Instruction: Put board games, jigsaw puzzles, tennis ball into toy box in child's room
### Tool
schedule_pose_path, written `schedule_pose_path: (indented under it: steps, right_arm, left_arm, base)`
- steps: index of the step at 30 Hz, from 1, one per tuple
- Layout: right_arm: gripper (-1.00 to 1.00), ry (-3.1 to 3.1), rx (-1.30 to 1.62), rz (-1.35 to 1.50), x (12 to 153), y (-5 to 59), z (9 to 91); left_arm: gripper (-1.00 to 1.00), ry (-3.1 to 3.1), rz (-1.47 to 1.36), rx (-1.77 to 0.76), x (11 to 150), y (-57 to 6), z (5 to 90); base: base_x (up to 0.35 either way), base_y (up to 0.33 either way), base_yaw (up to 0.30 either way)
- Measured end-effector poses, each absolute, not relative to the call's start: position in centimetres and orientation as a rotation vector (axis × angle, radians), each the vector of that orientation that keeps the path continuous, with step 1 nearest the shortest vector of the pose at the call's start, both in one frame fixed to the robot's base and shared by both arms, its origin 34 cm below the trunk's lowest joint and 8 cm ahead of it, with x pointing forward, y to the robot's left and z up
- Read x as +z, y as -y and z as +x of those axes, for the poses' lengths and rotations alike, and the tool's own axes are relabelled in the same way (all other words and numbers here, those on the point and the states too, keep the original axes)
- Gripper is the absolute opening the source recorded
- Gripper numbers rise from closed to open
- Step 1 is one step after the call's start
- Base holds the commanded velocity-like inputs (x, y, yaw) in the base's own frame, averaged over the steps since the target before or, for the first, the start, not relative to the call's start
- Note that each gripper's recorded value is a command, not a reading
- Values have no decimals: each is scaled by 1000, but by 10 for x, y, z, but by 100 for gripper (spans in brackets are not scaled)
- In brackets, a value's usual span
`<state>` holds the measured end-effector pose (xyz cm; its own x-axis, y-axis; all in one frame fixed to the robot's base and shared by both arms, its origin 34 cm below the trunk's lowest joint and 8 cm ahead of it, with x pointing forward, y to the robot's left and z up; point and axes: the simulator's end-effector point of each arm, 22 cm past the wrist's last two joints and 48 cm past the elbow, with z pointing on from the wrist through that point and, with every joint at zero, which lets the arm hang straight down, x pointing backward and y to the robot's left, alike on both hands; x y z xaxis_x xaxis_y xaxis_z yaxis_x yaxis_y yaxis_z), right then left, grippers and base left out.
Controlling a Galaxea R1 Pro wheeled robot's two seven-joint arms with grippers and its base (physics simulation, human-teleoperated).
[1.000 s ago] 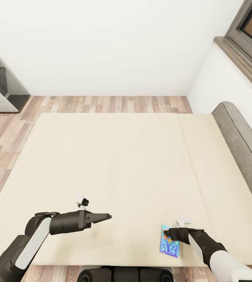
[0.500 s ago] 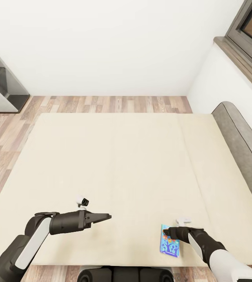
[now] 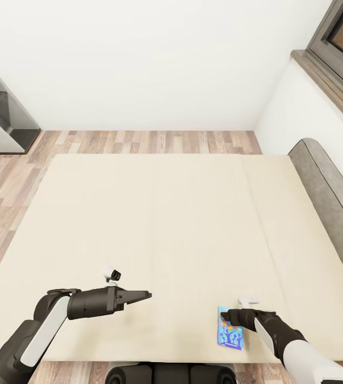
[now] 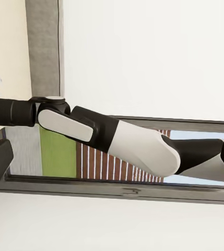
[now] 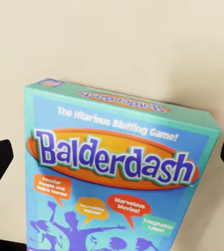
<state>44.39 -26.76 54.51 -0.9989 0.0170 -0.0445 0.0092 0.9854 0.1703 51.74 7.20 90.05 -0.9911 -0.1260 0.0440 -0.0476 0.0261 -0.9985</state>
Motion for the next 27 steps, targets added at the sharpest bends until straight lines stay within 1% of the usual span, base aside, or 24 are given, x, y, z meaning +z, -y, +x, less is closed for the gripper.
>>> schedule_pose_path:
  steps: [10,27]
  right_arm:
    - [100,-3084,265,20,545,267,444]
    - [100,-3086,262,20,545,268,444]
  left_arm:
    - [100,-2210,-187,-2145,900,-72,517]
    - [100,-2209,-188,-2146,900,-71,517]
  base:
    - [0,68,0]
    - [0,12,0]
